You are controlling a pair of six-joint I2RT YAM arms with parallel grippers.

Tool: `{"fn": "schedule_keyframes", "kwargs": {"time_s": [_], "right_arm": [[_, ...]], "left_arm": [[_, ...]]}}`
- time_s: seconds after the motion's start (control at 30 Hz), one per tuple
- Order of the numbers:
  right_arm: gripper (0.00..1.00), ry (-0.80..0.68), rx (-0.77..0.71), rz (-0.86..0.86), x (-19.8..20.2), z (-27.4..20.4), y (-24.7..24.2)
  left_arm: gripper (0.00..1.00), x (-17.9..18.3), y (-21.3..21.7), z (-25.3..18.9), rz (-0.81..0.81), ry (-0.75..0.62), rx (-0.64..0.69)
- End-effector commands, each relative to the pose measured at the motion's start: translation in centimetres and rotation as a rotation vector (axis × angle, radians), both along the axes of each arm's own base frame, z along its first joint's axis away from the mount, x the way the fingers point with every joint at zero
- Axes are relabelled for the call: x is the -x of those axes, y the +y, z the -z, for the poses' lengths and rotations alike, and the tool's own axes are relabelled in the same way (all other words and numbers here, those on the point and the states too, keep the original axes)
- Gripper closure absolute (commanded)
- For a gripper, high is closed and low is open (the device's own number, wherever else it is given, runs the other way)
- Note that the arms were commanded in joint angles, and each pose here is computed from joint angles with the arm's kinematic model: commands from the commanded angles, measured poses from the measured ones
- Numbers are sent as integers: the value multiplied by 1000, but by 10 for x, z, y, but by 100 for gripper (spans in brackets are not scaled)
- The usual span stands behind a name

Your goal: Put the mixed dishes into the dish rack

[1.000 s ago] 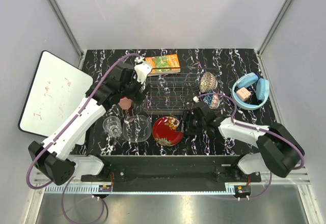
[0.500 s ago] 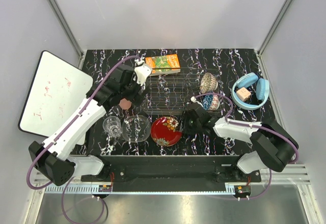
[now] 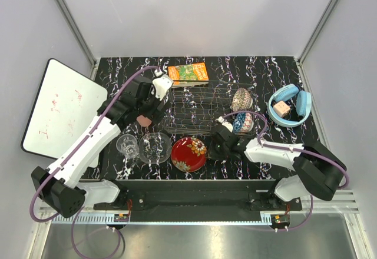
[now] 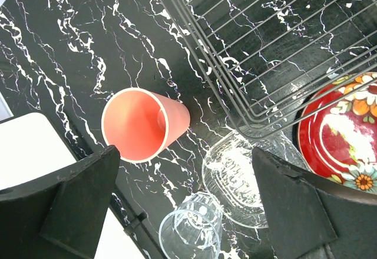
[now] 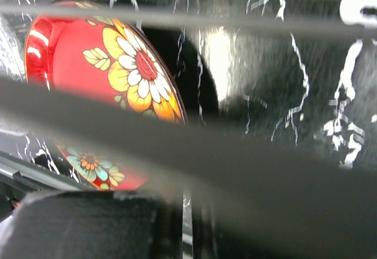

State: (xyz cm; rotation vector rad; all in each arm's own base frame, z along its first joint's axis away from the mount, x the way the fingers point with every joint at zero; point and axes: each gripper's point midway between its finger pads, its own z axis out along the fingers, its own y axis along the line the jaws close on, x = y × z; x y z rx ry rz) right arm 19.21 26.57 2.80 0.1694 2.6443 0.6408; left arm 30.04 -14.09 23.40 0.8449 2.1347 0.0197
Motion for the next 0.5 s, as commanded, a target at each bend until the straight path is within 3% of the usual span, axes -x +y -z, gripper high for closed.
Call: {"fn": "schedule_keyframes", "kwargs": {"time_s": [0.0, 0.1, 0.47], "right_arm": [[100, 2, 43, 8, 14, -5, -9], [96, -22, 52, -4, 16, -12, -8], [100, -102, 123, 12, 33, -33, -32]], "left_arm": [[1, -5, 4, -22, -19, -79, 25], [1, -4, 3, -23, -19, -77, 35], [1, -7, -9, -21, -7, -38, 70]]}}
